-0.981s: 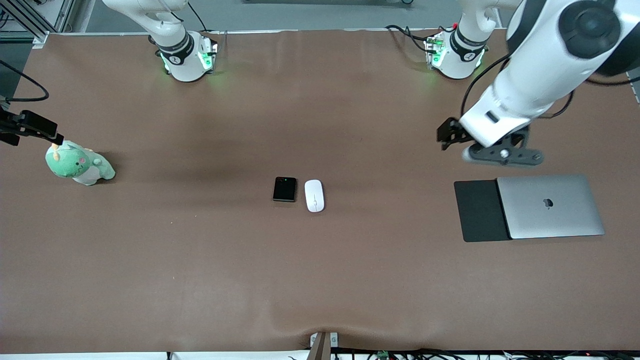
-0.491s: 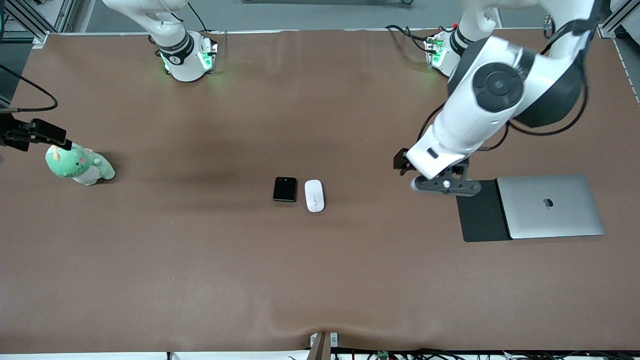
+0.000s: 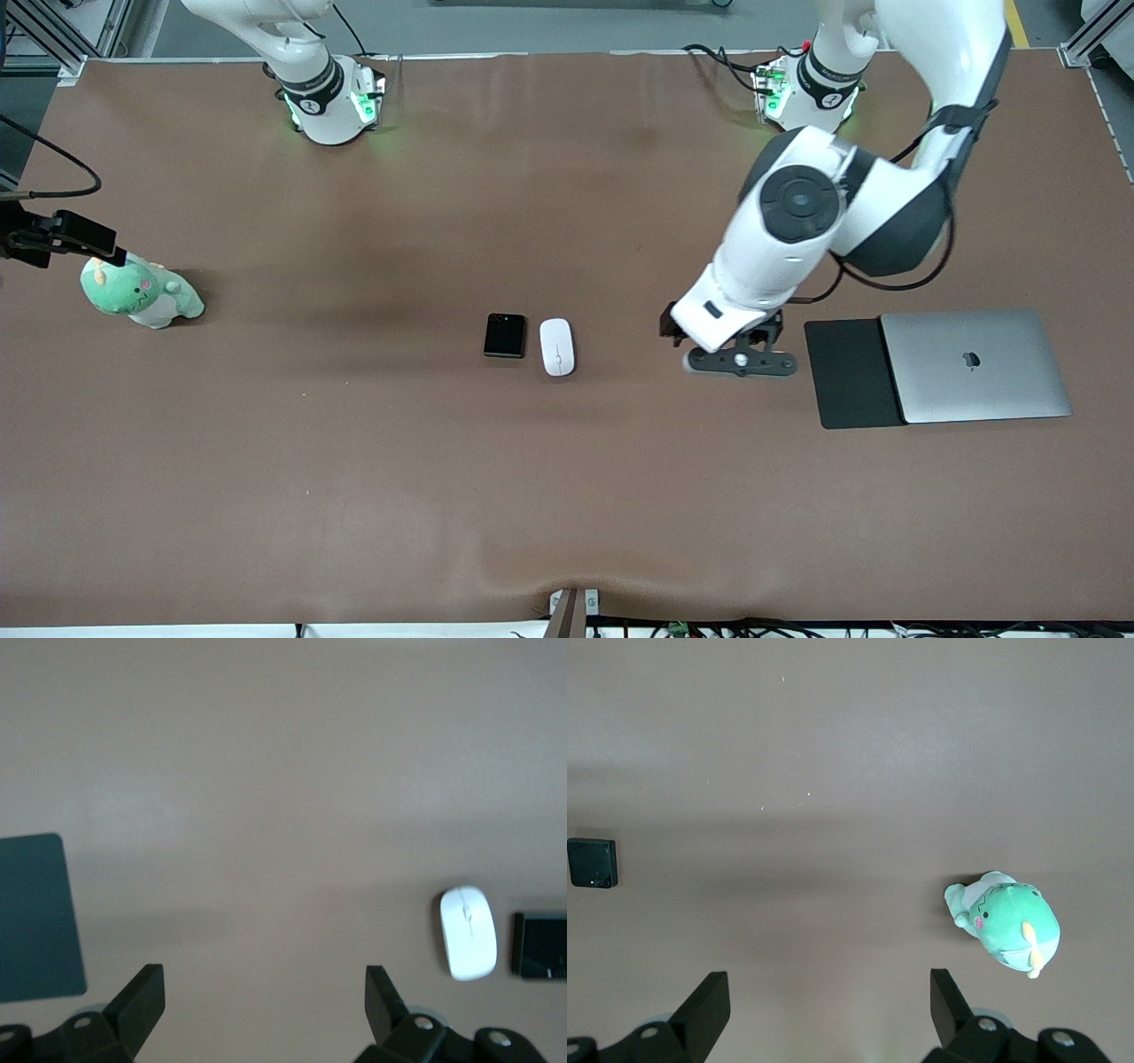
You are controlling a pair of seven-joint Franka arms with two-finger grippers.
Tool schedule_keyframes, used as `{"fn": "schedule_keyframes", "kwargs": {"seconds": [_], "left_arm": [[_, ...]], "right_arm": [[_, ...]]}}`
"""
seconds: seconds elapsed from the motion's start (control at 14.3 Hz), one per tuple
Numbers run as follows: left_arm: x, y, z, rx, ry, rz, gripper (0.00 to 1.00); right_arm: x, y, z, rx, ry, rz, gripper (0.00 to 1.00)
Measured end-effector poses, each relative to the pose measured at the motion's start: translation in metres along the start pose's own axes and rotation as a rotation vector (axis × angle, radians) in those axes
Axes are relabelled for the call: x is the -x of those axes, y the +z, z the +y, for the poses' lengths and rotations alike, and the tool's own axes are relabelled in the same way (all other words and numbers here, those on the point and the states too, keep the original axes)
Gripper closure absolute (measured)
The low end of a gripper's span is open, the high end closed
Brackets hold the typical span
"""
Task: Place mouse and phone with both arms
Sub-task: 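Move the left gripper toward the white mouse, then lower the left gripper onto the white mouse and close it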
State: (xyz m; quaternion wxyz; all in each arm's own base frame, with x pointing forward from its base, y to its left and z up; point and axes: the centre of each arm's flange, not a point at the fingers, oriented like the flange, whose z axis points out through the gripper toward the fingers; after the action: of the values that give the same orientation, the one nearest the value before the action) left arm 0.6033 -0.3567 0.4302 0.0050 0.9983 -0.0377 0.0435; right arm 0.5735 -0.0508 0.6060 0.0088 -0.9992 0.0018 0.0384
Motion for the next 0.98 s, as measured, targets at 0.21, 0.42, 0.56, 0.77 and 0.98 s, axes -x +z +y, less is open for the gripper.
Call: {"fn": "schedule_keyframes", "kwargs": {"seconds": [0.21,0.42,0.56,0.77,0.98], "left_arm": [[0.005,0.046,0.043,0.017,-0.023,0.034,0.0],[0.009,0.087,0.07,0.07,-0.044,0.043,0.0],[0.009,0.112,0.079,0.076,-0.069,0.064,0.0],[0.015,0.144,0.1,0.063,-0.111,0.075,0.0],[0.038,0.17,0.135,0.042,-0.144,0.086,0.0]], "right_arm": [[0.0,0.0,0.0,0.0,-0.001,0.0,0.0],[0.0,0.0,0.0,0.0,-0.001,0.001,0.0],[0.0,0.0,0.0,0.0,0.0,0.0,0.0],[0.0,0.0,0.0,0.0,0.0,0.0,0.0],[0.0,0.001,0.0,0.0,0.0,-0.001,0.0]]}}
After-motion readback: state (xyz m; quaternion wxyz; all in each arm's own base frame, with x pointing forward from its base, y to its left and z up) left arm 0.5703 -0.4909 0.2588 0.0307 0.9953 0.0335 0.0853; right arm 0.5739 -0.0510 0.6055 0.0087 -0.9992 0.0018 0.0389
